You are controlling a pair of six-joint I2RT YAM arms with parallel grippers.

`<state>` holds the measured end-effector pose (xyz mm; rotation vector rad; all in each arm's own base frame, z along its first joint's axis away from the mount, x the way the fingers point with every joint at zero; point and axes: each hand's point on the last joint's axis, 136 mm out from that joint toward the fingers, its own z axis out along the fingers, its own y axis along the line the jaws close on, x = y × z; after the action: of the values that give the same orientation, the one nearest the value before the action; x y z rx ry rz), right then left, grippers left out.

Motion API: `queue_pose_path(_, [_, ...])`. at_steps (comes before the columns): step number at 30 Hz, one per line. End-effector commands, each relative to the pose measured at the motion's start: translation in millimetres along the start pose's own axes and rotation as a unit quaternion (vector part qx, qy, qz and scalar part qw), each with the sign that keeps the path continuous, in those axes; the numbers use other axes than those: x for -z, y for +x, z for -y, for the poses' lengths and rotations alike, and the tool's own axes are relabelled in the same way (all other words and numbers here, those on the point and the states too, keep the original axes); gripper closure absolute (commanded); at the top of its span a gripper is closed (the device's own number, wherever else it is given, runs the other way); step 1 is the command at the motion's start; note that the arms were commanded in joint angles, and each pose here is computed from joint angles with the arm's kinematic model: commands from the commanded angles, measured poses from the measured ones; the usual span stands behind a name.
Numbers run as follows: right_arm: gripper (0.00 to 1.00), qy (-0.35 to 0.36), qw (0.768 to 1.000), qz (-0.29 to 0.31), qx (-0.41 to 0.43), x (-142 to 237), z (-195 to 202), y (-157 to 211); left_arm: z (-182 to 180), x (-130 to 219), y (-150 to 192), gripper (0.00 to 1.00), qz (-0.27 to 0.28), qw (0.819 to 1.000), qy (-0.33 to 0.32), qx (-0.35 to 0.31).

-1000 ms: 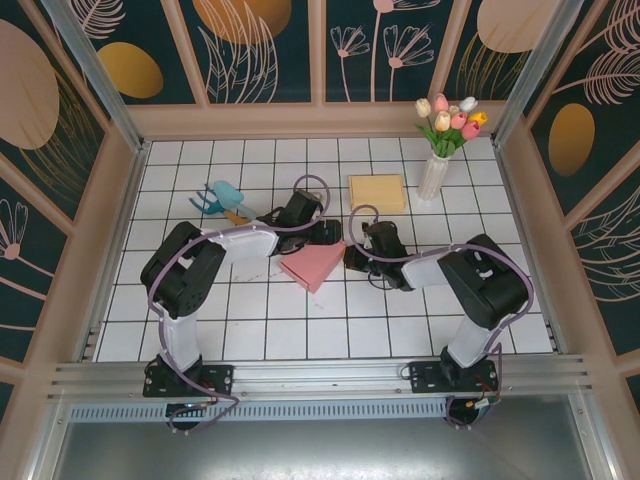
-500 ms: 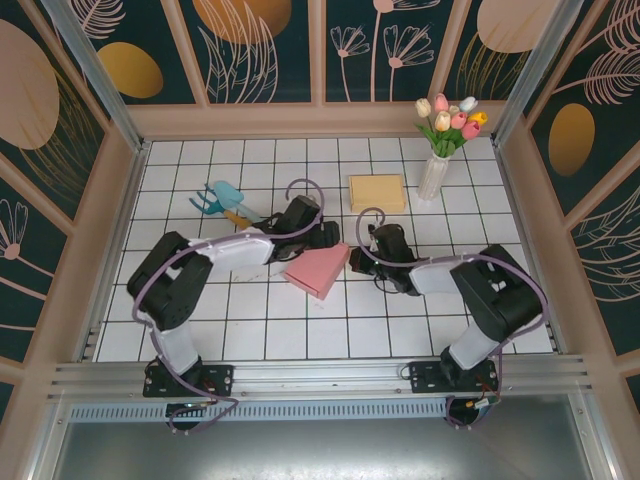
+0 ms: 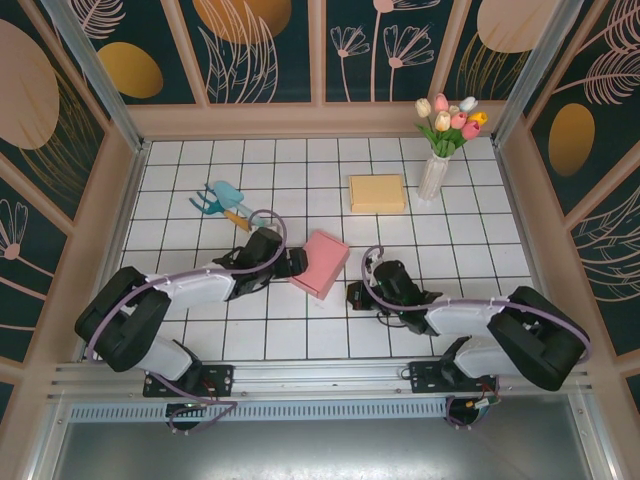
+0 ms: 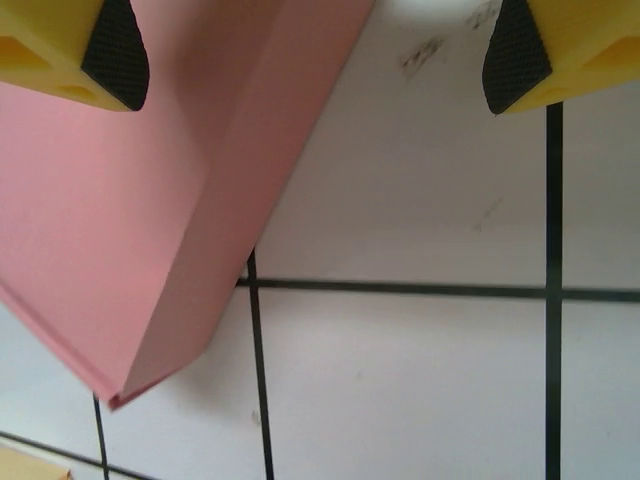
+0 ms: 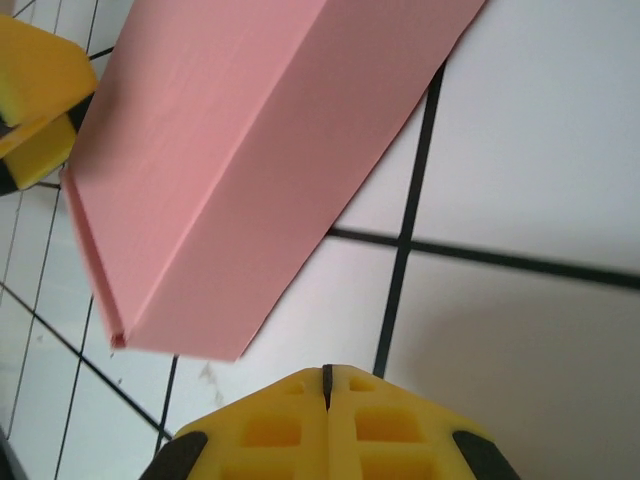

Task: Fold the paper box

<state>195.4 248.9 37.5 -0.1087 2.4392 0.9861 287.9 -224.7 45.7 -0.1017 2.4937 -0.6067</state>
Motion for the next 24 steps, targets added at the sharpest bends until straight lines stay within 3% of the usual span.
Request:
queue_pose_path(1, [1.00, -0.006, 0.999, 0.038, -0.012, 1.0, -11.1, -8.3, 20.0, 8.8, -10.6, 0.12, 0.026, 0.999, 0.046, -0.001])
queue_pose_path(7, [1.00, -0.004, 0.999, 0.033, -0.001, -13.0, -23.8, -5.0, 19.2, -1.6, -0.9, 0.12, 0.011, 0.999, 0.049, 0.004])
queue_pose_path(18, [1.00, -0.025, 0.999, 0.025, 0.025, -53.6, -58.2, -7.9, 52.7, -4.9, 16.6, 0.13, 0.003, 0.996, 0.091, 0.011])
queue_pose_path(24, [1.00, -0.069, 0.995, 0.070, 0.000, -58.7, -82.9, -23.7, 59.0, -5.5, 22.4, 0.13, 0.006, 0.993, 0.109, 0.054])
